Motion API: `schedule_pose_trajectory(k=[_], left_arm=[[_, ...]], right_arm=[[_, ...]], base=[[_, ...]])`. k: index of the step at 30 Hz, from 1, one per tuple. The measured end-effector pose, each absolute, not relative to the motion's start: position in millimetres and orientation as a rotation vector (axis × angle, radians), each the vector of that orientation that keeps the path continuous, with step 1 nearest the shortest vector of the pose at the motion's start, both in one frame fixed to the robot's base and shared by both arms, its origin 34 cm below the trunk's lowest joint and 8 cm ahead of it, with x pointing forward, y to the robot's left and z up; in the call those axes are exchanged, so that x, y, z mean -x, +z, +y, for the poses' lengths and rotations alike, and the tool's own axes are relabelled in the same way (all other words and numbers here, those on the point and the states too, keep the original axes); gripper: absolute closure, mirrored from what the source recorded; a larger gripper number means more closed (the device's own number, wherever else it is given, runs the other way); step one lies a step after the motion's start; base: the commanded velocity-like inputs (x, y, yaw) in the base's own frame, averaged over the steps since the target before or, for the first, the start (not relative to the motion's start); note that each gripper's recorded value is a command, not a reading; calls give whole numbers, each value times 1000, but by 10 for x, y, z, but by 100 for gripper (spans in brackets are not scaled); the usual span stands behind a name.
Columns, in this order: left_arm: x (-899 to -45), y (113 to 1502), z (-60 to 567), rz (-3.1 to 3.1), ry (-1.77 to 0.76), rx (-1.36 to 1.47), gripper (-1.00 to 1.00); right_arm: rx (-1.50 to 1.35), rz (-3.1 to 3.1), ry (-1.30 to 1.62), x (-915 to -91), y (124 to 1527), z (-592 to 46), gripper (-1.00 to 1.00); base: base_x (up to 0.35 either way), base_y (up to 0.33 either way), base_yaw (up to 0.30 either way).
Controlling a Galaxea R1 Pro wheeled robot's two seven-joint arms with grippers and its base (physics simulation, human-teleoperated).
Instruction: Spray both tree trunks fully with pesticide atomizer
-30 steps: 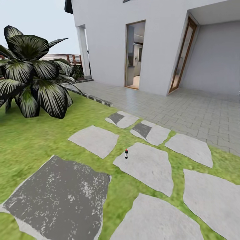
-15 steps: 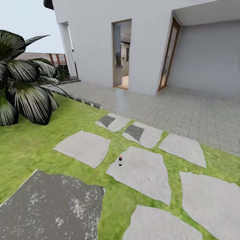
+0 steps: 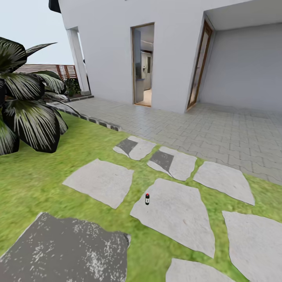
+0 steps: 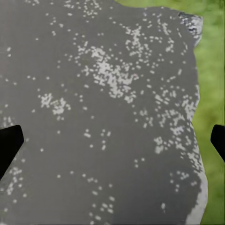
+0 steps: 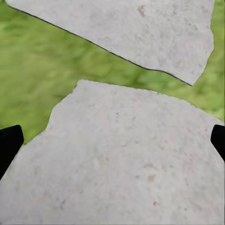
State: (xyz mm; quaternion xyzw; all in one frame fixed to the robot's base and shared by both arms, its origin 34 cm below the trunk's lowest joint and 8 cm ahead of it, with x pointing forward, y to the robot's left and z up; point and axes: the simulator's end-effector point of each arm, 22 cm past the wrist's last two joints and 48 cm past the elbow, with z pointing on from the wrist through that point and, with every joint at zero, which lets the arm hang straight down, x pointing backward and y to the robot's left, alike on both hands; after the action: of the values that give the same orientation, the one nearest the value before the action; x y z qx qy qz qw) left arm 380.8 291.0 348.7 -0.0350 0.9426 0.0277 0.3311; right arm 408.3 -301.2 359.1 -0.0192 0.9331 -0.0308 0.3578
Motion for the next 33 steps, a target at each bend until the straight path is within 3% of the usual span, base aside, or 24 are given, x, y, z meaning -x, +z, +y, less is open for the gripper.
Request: schedule_pose_trajectory(k=[23,33], left_arm=[[-3809,3487,2911,2464,73,93,-100],[-3809,3487,2910,2464,72,93,-100]], right_arm=[[48,2410,-79,-4081,3589,-3012,-100],[48,2410,-79,-4081,3589,-3012,-100]], base=[[287,226,-244],[160,274,-262]])
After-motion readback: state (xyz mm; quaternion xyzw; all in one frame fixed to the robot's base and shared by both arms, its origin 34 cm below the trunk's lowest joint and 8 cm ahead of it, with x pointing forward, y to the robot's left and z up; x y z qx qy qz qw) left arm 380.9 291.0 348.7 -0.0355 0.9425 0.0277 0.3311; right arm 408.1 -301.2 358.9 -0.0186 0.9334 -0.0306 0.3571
